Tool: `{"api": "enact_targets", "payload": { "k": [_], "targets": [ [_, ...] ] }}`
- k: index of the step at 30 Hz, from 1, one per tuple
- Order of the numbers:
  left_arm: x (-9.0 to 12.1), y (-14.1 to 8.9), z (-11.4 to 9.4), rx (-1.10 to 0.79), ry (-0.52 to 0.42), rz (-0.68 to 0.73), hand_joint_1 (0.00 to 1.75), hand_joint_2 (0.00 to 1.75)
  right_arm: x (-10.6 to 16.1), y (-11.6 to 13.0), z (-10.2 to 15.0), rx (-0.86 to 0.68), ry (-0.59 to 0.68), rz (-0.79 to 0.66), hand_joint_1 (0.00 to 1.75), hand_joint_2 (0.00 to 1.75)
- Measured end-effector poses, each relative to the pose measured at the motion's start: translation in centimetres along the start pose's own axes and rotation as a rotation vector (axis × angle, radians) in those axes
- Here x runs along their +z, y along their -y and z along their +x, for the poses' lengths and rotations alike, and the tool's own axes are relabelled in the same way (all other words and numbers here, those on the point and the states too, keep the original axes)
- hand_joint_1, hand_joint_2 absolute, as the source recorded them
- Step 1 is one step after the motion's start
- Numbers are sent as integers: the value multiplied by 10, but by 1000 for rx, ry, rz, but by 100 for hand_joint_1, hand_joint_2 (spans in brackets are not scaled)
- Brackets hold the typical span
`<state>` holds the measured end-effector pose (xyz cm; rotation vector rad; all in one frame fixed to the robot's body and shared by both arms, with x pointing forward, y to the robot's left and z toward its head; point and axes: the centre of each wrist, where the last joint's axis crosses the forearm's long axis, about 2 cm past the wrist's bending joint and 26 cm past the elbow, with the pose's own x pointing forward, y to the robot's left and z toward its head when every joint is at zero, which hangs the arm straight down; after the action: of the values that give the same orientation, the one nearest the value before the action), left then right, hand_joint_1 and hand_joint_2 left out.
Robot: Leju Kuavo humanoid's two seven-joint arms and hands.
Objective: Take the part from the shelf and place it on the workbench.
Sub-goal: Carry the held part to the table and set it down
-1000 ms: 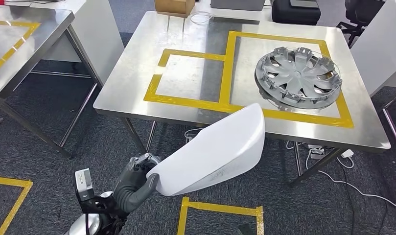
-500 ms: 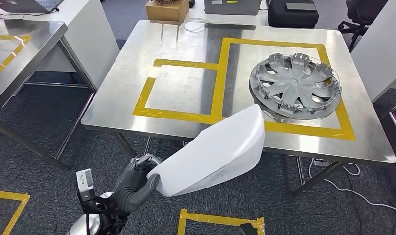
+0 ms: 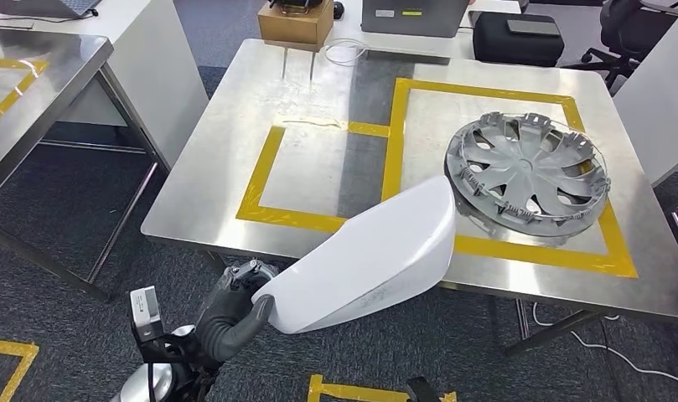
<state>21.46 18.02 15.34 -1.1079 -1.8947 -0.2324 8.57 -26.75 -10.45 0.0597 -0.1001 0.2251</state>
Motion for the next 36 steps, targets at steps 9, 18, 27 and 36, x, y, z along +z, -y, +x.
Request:
{"api": "enact_targets", "payload": {
  "k": [9, 18, 27, 36],
  "targets": [
    [1, 1, 0, 4, 0, -4, 175, 175, 0, 4, -4, 4, -11, -4, 0, 0],
    [2, 0, 0, 3, 1, -6, 175, 175, 0, 4, -4, 4, -11, -2, 0, 0],
    [-2, -3, 1, -93, -9, -25, 175, 175, 0, 3, 0, 5, 0, -4, 0, 0],
    [-19, -15, -5, -606, -58, 51, 175, 175, 0, 5, 1, 8, 7, -18, 0, 0]
  ]
}}
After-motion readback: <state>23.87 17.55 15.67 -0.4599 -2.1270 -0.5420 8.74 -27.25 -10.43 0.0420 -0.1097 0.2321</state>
